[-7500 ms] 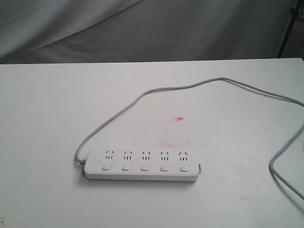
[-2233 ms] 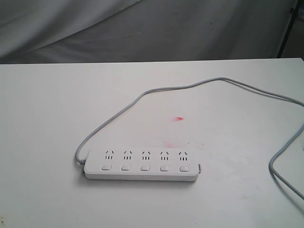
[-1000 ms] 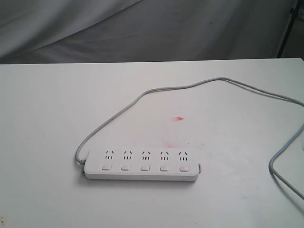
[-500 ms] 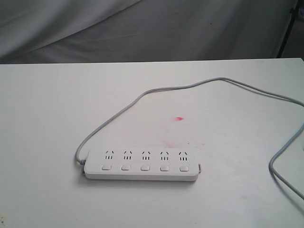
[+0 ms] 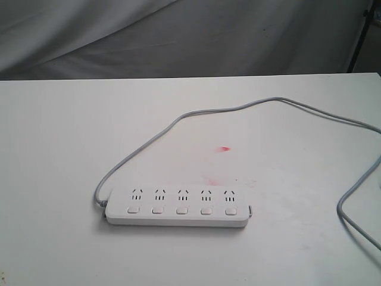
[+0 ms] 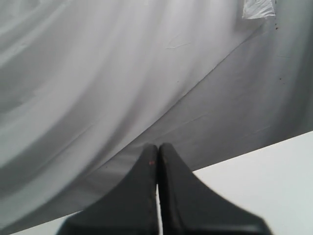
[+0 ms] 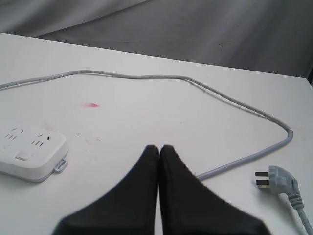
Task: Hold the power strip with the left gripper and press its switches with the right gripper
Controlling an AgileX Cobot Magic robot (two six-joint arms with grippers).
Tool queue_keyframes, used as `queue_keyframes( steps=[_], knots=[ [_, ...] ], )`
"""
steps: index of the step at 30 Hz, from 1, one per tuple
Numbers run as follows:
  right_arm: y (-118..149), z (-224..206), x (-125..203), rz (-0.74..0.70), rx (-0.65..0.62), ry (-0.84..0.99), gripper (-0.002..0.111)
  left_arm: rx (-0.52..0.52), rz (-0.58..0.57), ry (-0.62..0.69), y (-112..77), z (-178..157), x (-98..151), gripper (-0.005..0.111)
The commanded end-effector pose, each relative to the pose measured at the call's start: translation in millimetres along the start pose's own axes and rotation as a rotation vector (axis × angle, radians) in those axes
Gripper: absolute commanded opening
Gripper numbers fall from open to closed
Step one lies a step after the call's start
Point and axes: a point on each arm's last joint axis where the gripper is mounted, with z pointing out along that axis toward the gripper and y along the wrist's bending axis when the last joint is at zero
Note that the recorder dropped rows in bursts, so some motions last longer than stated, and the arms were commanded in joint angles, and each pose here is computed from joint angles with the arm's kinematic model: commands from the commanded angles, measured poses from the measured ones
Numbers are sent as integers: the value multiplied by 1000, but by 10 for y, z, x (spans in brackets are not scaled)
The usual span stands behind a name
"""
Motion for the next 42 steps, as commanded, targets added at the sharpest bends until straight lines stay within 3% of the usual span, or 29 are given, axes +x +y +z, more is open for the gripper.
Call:
queue_keyframes(
  steps=[1,9,19,33,37,42],
  knots=[
    [1,-1,5,6,1,-6,0,-10,13,-15,16,73,34,1],
    [1,-1,5,6,1,-6,0,15,-15,84,108,441,256,1],
    [1,-1,5,6,1,-6,0,232,-149,152,634,634,635,1],
    [1,-1,5,6,1,-6,0,499,19,78,838,581,1047,1],
    [1,-1,5,6,1,-6,0,500,5,134,952,601,1203,1],
    [1,-1,5,6,1,-6,0,574,33,243,990,649,1439,1]
  ],
)
